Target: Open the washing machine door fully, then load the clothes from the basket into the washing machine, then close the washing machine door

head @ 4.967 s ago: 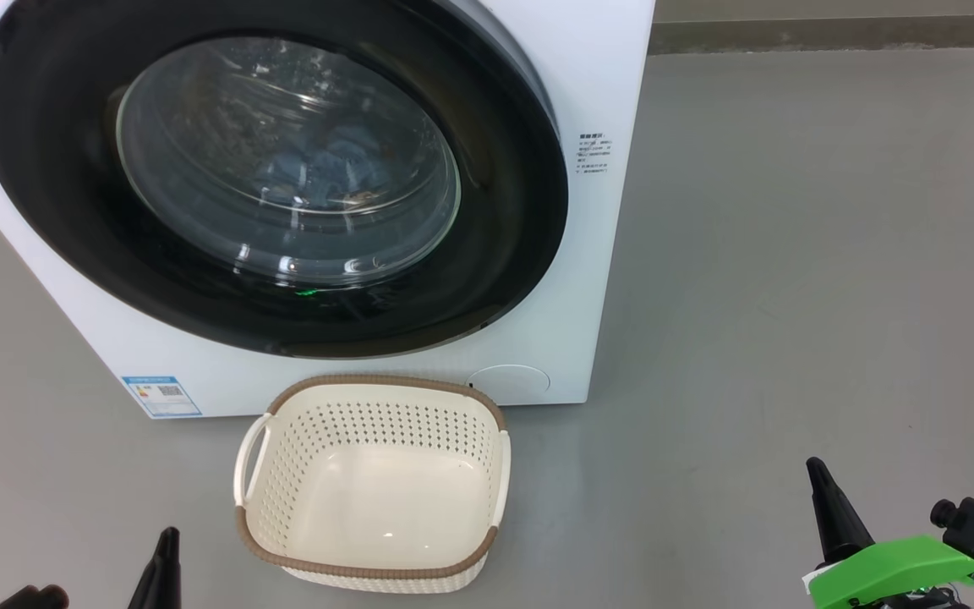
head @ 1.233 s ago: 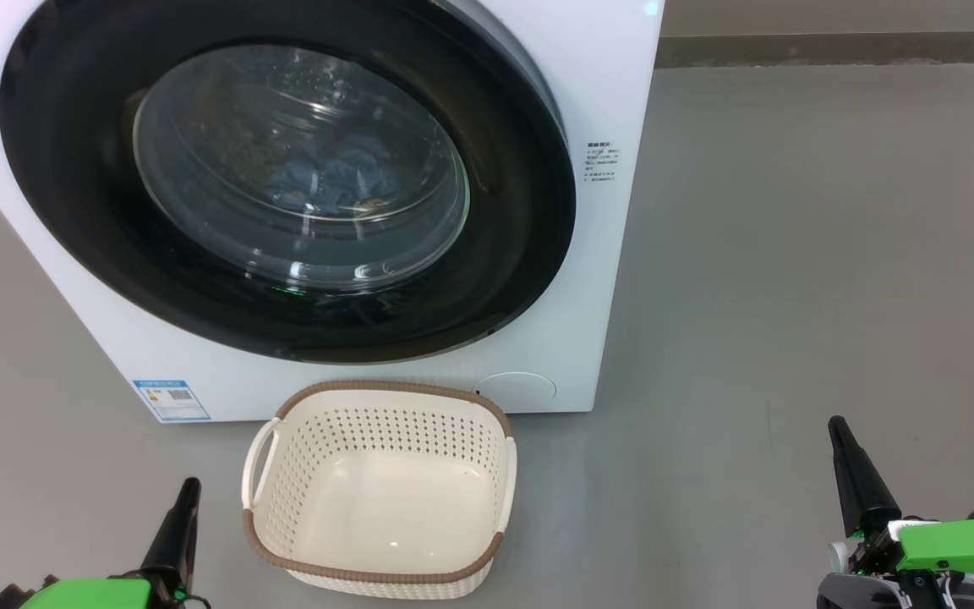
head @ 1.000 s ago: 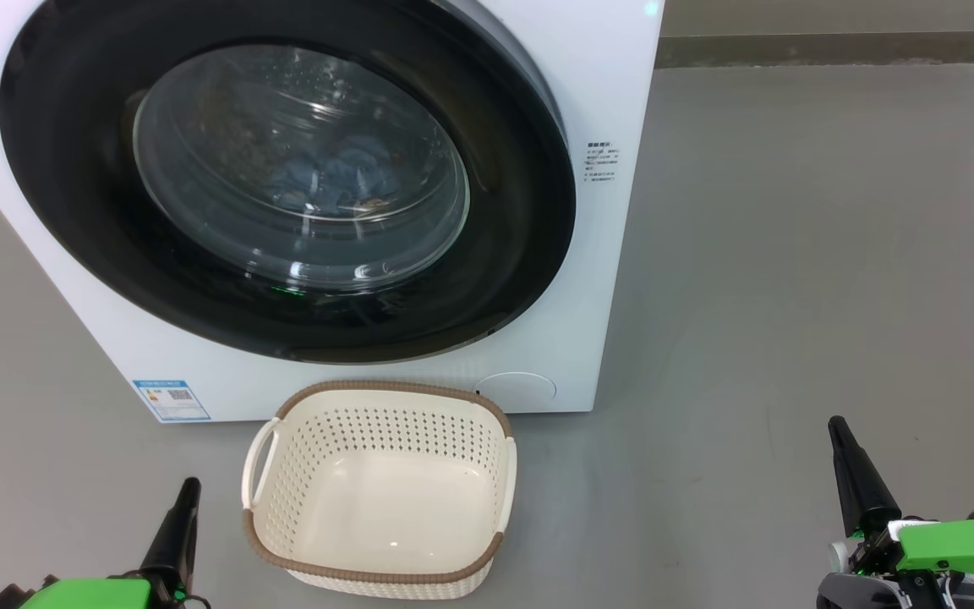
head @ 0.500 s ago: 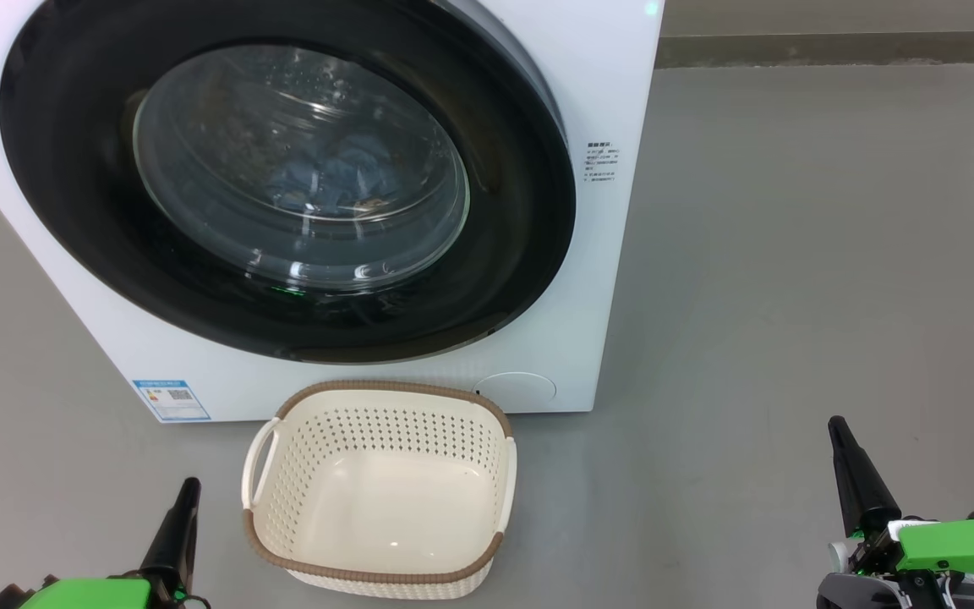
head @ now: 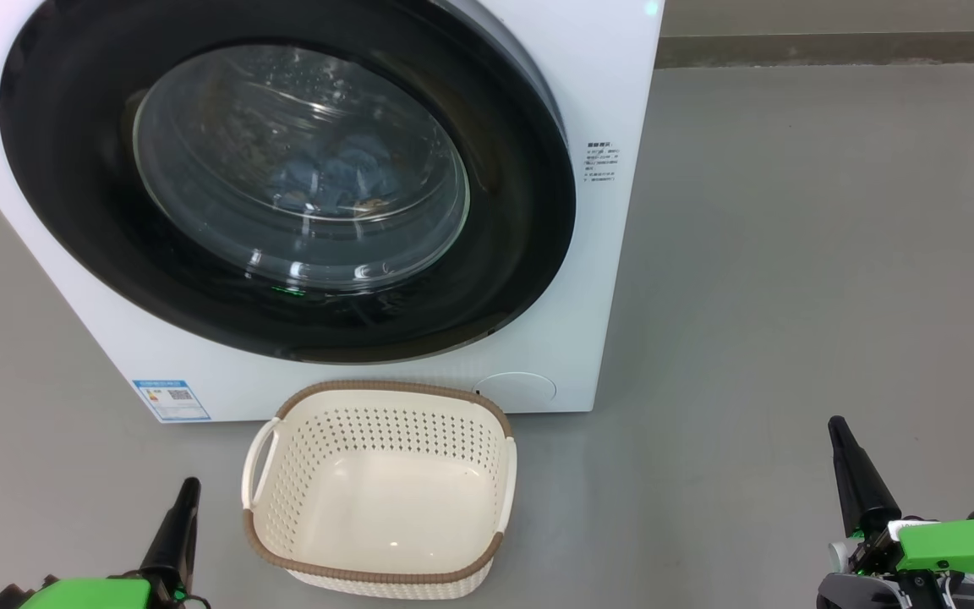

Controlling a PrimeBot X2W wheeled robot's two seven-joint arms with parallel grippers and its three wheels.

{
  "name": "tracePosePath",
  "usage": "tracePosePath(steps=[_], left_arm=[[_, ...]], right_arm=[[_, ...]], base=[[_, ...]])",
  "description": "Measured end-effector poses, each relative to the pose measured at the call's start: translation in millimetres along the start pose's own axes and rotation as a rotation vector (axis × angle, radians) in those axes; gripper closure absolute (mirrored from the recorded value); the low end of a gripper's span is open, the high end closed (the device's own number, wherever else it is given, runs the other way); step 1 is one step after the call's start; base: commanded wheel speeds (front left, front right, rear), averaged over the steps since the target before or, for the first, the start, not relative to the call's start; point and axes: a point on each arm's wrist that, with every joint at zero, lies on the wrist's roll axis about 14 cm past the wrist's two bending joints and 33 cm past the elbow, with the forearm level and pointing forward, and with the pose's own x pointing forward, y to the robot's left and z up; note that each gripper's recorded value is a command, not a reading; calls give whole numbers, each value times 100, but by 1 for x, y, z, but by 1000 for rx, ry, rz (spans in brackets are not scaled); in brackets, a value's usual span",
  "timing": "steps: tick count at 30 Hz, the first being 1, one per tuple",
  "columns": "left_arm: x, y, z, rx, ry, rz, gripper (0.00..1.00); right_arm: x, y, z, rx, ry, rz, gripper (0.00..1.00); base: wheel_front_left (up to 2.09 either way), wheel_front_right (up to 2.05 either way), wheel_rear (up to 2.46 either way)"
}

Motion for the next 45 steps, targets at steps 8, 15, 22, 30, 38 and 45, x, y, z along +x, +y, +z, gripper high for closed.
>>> tracePosePath(steps=[8,15,22,30,38,45], left_arm=[[0,0,0,0,0,0,100],[0,0,0,0,0,0,100],[0,0,0,0,0,0,100],[0,0,0,0,0,0,100],[0,0,0,0,0,0,100],[0,0,0,0,0,0,100]], right_arm=[[0,0,0,0,0,0,100],[0,0,0,0,0,0,100],[0,0,0,0,0,0,100],[0,0,0,0,0,0,100],[0,0,0,0,0,0,100],[0,0,0,0,0,0,100]], base=[[0,0,0],[0,0,0],[0,0,0],[0,0,0],[0,0,0],[0,0,0]])
